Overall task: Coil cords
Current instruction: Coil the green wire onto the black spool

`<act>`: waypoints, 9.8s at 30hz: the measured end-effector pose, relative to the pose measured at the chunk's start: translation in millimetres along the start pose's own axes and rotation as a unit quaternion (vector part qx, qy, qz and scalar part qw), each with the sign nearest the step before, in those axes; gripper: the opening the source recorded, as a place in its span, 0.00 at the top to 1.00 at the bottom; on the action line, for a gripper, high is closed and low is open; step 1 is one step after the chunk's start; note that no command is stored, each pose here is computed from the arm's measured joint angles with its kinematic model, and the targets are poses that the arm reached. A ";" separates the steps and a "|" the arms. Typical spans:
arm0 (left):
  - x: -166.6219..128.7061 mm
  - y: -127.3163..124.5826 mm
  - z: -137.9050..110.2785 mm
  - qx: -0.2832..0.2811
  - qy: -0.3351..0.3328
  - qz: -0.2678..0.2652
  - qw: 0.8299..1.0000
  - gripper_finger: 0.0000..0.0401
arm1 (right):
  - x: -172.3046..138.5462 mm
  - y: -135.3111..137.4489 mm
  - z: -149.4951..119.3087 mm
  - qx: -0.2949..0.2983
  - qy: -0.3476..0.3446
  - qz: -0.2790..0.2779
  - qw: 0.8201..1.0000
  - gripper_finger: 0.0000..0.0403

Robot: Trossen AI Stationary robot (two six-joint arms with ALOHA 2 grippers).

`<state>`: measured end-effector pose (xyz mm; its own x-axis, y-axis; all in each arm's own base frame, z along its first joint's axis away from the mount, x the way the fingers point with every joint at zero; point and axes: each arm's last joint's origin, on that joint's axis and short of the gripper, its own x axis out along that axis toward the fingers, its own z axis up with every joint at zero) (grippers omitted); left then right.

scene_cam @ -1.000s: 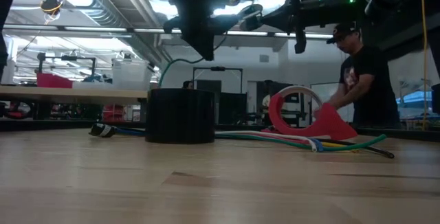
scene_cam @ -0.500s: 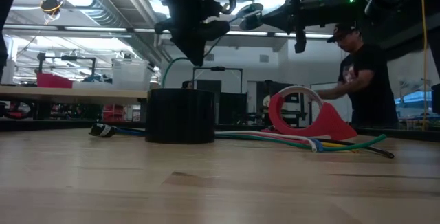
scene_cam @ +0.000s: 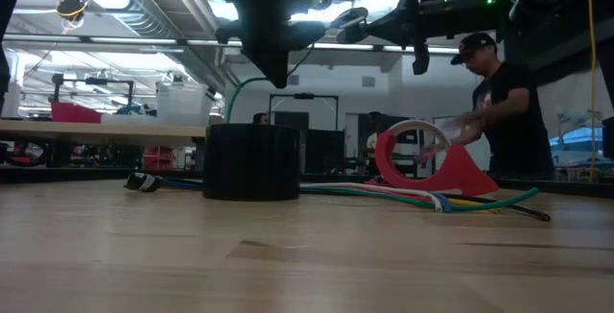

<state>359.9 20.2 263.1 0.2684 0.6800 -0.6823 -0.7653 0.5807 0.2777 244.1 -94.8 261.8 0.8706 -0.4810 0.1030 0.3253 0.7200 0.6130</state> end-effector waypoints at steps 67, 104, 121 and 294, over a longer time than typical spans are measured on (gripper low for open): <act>6.3 -30.6 52.3 -0.013 -0.077 -0.338 0.938 1.00 | 12.4 -30.4 -49.3 0.024 0.166 -0.062 0.984 0.98; 14.0 44.7 71.7 -0.014 -0.063 -0.222 0.973 1.00 | 10.9 -29.9 -52.9 0.030 0.207 -0.033 0.977 0.98; 5.2 61.3 60.6 0.018 -0.026 -0.141 0.990 0.97 | 13.7 -24.5 -46.5 0.033 0.173 -0.005 0.984 0.98; 46.0 -26.6 -17.2 -0.175 -0.047 -0.320 0.930 1.00 | 23.0 -9.4 -68.0 0.020 0.041 -0.039 0.998 0.98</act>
<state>382.5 28.3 212.8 0.7719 0.2908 -0.5654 -0.5701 0.7102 -0.4130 286.2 -78.6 205.1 0.8714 -0.4905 -0.0101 0.3794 0.6607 0.6477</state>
